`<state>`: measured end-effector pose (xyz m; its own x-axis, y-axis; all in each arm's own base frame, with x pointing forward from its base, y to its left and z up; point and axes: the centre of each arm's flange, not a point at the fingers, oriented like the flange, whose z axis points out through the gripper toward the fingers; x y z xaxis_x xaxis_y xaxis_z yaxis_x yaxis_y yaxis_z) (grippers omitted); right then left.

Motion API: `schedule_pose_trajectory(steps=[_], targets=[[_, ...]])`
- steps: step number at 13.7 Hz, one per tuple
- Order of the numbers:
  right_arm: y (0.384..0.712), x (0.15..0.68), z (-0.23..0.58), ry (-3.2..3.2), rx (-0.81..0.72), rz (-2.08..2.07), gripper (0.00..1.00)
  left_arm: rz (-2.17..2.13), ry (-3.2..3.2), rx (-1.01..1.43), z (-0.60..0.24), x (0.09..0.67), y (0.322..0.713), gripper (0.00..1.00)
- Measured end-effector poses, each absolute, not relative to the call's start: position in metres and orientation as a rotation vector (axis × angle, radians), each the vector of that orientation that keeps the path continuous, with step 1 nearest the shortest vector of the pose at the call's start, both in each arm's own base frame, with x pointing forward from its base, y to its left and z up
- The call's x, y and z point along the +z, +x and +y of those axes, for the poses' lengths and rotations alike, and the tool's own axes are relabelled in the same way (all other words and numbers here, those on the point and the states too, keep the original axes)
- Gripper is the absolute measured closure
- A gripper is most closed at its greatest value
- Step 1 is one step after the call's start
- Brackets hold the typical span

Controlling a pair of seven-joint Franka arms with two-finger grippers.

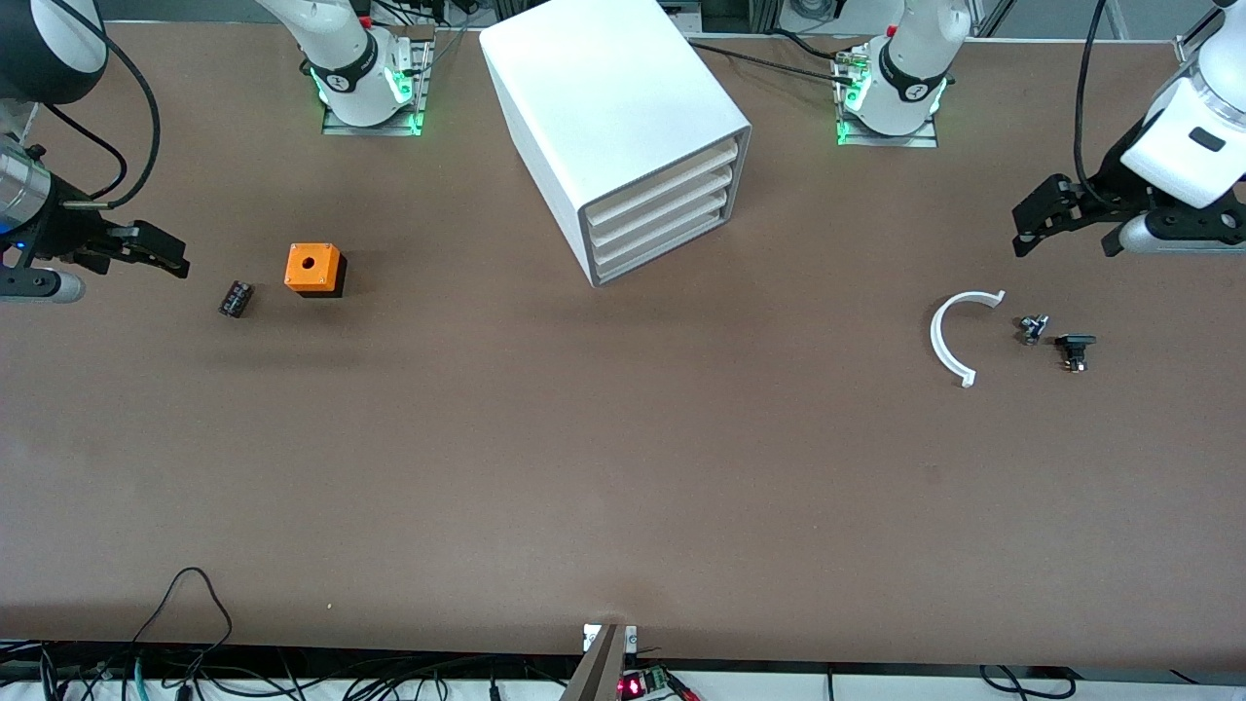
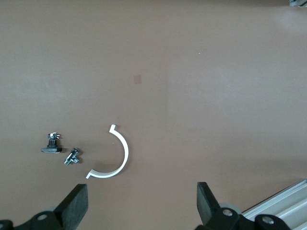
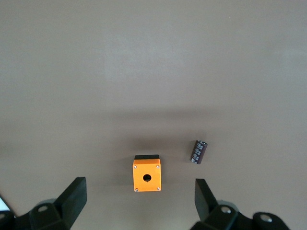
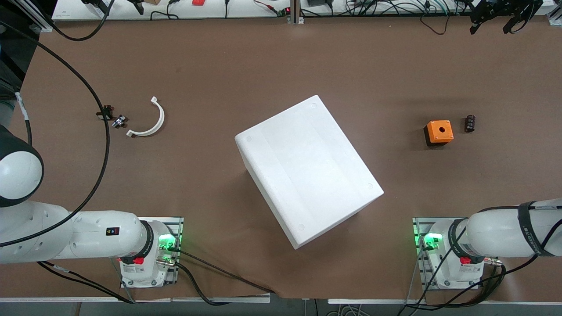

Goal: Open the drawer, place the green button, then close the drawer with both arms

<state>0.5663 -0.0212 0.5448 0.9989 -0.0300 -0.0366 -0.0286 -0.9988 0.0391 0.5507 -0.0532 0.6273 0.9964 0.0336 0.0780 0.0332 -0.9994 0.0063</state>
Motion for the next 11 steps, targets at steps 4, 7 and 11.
schedule_pose_trajectory(steps=[4,7,11], targets=[[0.5663,0.5448,-0.0212,3.102,-0.058,-0.045,0.0,0.08,3.134,0.118,-0.0416,0.6273,0.5512,0.0],[0.5663,0.5448,-0.0212,3.102,-0.058,-0.045,0.0,0.049,3.137,0.099,-0.047,0.6278,0.5491,0.0],[0.5663,0.5448,-0.0212,3.102,-0.058,-0.045,0.0,-0.066,3.139,0.092,-0.0463,0.6274,0.5487,0.0]])
